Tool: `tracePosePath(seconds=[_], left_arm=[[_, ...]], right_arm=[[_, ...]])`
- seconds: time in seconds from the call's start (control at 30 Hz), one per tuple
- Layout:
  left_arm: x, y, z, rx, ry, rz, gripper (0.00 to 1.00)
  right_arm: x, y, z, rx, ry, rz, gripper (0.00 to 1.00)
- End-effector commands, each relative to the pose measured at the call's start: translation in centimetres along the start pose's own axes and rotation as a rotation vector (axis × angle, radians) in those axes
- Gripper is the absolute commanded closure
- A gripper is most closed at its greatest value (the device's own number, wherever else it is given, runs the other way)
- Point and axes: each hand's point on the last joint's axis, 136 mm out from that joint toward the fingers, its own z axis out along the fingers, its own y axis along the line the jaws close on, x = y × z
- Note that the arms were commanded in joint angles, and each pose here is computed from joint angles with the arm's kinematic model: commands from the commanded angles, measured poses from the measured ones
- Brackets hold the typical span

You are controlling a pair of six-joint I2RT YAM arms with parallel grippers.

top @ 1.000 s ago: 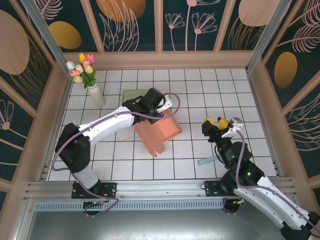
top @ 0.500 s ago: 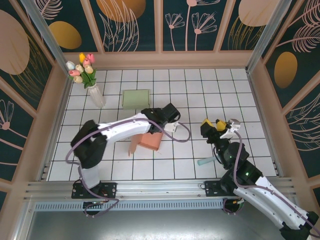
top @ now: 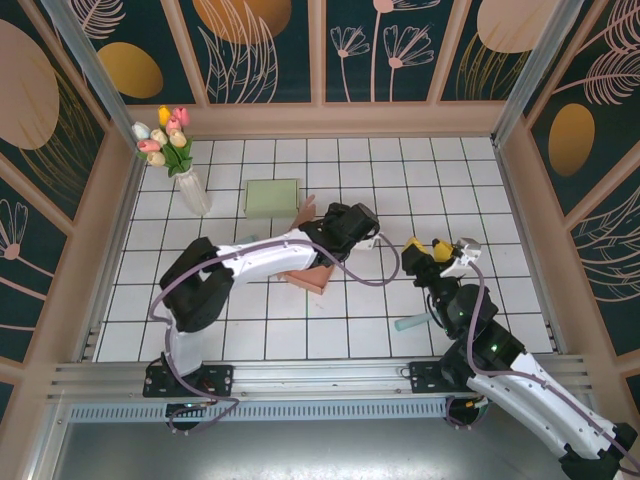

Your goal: Fold the paper box

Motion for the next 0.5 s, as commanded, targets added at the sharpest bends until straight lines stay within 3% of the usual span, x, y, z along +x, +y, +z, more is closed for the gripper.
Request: tracePosePath(seconds=[0.0, 0.07, 0.17, 0.23, 0.37, 0.47], left_arm=[[-0.1, 6.9, -4.7, -0.135, -0.112, -0.401, 0.54], [1.3, 8.5, -6.1, -0.166, -0.103, -0.631, 0.47], [4.4, 8.8, -6.7, -0.134, 0.032, -0.924, 0.37], [6.7, 7.8, -6.6, -0.087, 0.132, -1.076, 0.37], [7.9, 5.5, -7.0, 0.132, 0.058, -1.341, 0.22], [8.0, 4.0, -6.6, 0.237, 0.009, -1.427, 0.19]], right_arm=[[-1.2, -0.5, -0.2, 0.034, -0.03, -0.012, 0.32], [-1.2, -0.7, -0.2, 0.045, -0.034, -0.021, 0.32], [-1.2, -0.9, -0.2, 0.056, -0.035, -0.035, 0.32], [-1.1, -0.9, -0.1, 0.061, -0.032, -0.046, 0.31], [-0.5, -1.2, 0.3, 0.087, -0.013, -0.076, 0.32], [0.1, -1.3, 0.7, 0.099, 0.006, -0.111, 0.31]])
